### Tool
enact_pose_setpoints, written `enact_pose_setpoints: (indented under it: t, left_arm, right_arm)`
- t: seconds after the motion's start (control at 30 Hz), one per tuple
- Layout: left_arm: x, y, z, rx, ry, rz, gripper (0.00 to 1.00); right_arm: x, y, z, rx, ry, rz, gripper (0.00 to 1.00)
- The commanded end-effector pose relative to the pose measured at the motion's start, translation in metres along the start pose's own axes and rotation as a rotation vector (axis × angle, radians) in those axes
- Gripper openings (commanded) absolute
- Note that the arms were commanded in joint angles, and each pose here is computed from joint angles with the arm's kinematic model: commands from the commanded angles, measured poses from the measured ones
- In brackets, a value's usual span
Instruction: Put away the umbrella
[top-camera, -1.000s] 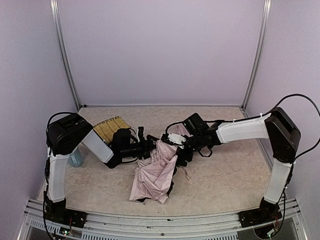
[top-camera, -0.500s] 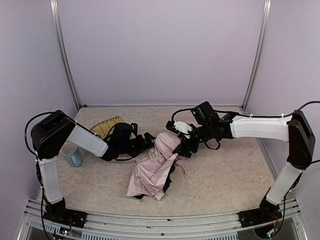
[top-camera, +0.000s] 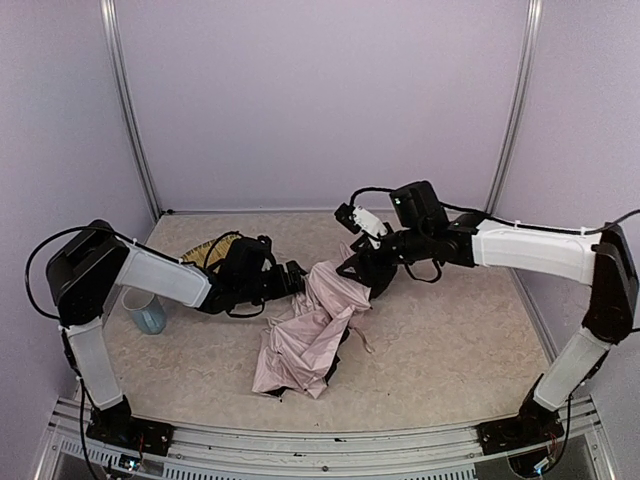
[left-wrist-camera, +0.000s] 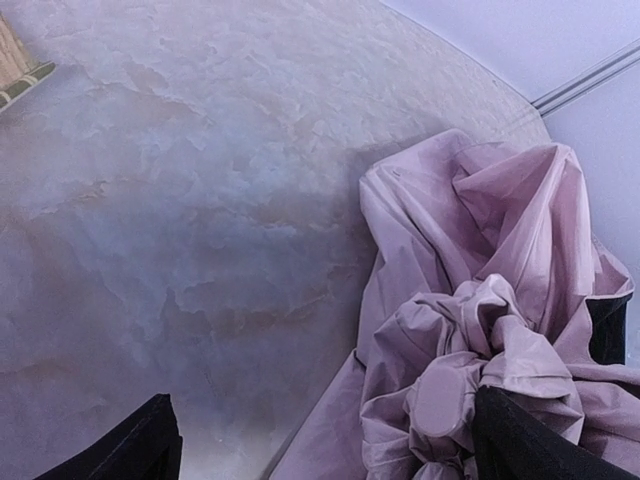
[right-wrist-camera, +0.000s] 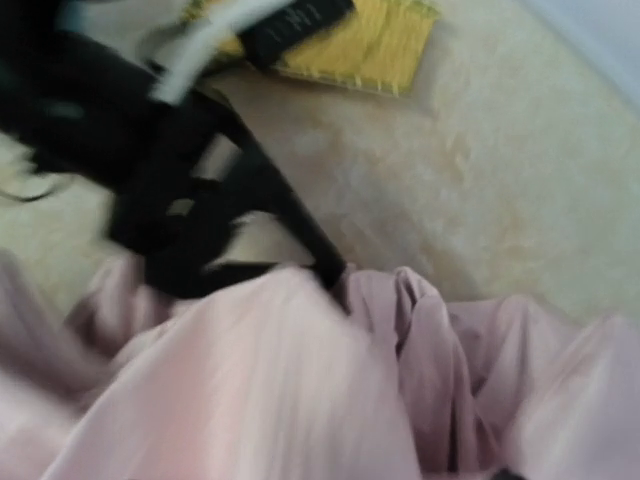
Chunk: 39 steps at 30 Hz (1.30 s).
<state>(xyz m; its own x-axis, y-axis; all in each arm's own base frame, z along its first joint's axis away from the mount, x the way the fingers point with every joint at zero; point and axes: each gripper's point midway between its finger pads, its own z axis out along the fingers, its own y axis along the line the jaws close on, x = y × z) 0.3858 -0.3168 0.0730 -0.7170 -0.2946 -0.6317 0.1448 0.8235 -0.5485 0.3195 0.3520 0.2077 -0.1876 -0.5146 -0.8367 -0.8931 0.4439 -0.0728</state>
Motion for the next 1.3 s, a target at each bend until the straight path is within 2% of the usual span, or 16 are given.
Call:
enact_pose_setpoints:
  t: [0.0,0.2,0.37,0.47,0.57,0.77,0.9,1.0,1.03,1.13,1.17,1.27]
  left_arm:
    - [-0.004,0.008,-0.009,-0.013,-0.022,-0.015,0.99]
    - [0.005,0.008,-0.013,0.004,0.012,-0.008,0.99]
    - [0.008,-0.005,-0.031,0.051,0.027,0.084,0.99]
    - [0.008,-0.031,-0.053,0.092,0.020,0.238,0.99]
    - [0.003,-0.066,-0.086,0.111,-0.012,0.415,0.99]
    - [0.019,-0.147,-0.163,0.210,0.018,0.742,0.98]
    - [0.059,-0.182,-0.224,0.278,0.102,0.948,0.84]
    - [0.084,-0.148,-0.221,0.154,0.201,1.024,0.75]
    - [0.093,-0.129,-0.213,0.092,0.244,1.045,0.77]
    - [0.124,-0.069,-0.192,-0.084,0.381,1.129,0.95]
    - [0.134,-0.054,-0.186,-0.115,0.414,1.154,0.98]
    - [0.141,-0.026,-0.165,-0.214,0.425,1.211,0.99]
  right_arm:
    - [0.028,-0.037,0.060,0.049,0.073,0.166,0.67]
    - [0.081,-0.042,0.132,-0.029,0.235,0.260,0.58]
    - [0.146,-0.052,0.141,0.085,0.387,0.259,0.57]
    - [0.171,-0.048,0.139,0.079,0.446,0.229,0.57]
    - [0.174,-0.043,0.136,0.029,0.429,0.213,0.57]
    - [0.180,-0.034,0.133,-0.077,0.412,0.138,0.57]
    - [0.189,-0.031,0.133,-0.096,0.437,0.116,0.58]
    - [0.188,-0.031,0.132,-0.102,0.435,0.114,0.58]
    - [0.188,-0.030,0.132,-0.108,0.432,0.114,0.58]
    - [0.184,-0.029,0.131,-0.115,0.424,0.113,0.58]
    - [0.183,-0.029,0.131,-0.116,0.422,0.111,0.58]
    - [0.179,-0.027,0.130,-0.130,0.413,0.107,0.58]
